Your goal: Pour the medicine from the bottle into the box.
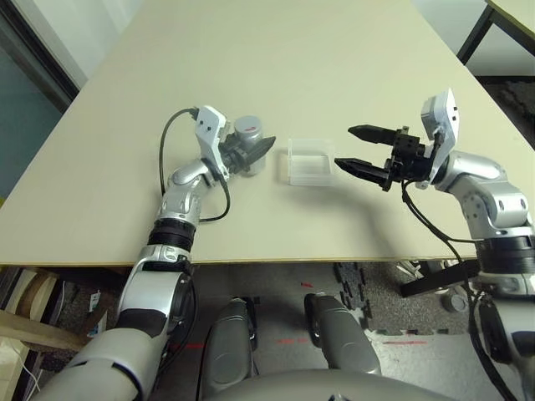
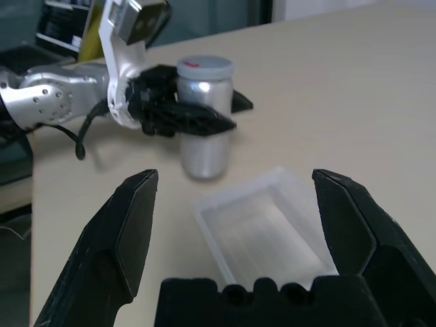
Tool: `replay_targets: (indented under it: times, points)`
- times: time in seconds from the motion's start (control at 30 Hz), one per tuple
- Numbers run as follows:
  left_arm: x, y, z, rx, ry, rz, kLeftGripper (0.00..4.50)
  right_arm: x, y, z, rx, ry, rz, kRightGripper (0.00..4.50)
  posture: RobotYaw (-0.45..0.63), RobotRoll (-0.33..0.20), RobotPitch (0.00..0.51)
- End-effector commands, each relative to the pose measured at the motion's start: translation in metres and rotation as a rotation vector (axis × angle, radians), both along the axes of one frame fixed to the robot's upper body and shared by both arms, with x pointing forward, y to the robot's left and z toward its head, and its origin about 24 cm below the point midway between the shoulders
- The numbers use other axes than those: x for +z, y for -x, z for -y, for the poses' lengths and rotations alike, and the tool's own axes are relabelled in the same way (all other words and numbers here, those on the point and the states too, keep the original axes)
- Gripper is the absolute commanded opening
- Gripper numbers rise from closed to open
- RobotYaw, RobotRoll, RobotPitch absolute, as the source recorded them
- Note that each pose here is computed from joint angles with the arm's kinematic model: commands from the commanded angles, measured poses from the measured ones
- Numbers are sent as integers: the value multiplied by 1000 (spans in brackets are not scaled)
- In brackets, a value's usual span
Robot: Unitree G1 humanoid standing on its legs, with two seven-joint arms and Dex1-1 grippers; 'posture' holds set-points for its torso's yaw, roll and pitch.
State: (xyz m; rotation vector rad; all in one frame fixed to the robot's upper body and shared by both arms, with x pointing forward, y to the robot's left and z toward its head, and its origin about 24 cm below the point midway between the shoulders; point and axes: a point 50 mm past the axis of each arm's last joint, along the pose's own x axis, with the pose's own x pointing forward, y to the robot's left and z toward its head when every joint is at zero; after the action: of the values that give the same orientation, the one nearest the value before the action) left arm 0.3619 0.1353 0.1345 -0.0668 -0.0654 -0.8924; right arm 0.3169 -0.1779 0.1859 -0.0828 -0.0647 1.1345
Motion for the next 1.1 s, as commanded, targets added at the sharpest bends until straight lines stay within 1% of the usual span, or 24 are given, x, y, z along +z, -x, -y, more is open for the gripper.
replay_targets:
  times: [0.03, 0.2, 0.53, 0.93, 1.1]
  points:
    - [16, 2, 9, -86, 10, 6, 2628, 11, -7, -12, 34, -1, 5, 4500, -281, 0, 141]
    - [30, 2, 13, -149, -4, 22, 2628, 25, -18, -25, 66, 2, 19, 4500, -279, 0, 135]
    - [40, 5, 24, -269, -49, 68, 2628, 36, -30, -44, 117, 21, 38, 4500, -274, 0, 121]
    - [51, -4, 42, -344, -78, 110, 2628, 45, -39, -57, 161, 25, 57, 4500, -286, 0, 119]
    - [50, -6, 46, -356, -86, 113, 2628, 47, -40, -59, 166, 21, 63, 4500, -295, 0, 119]
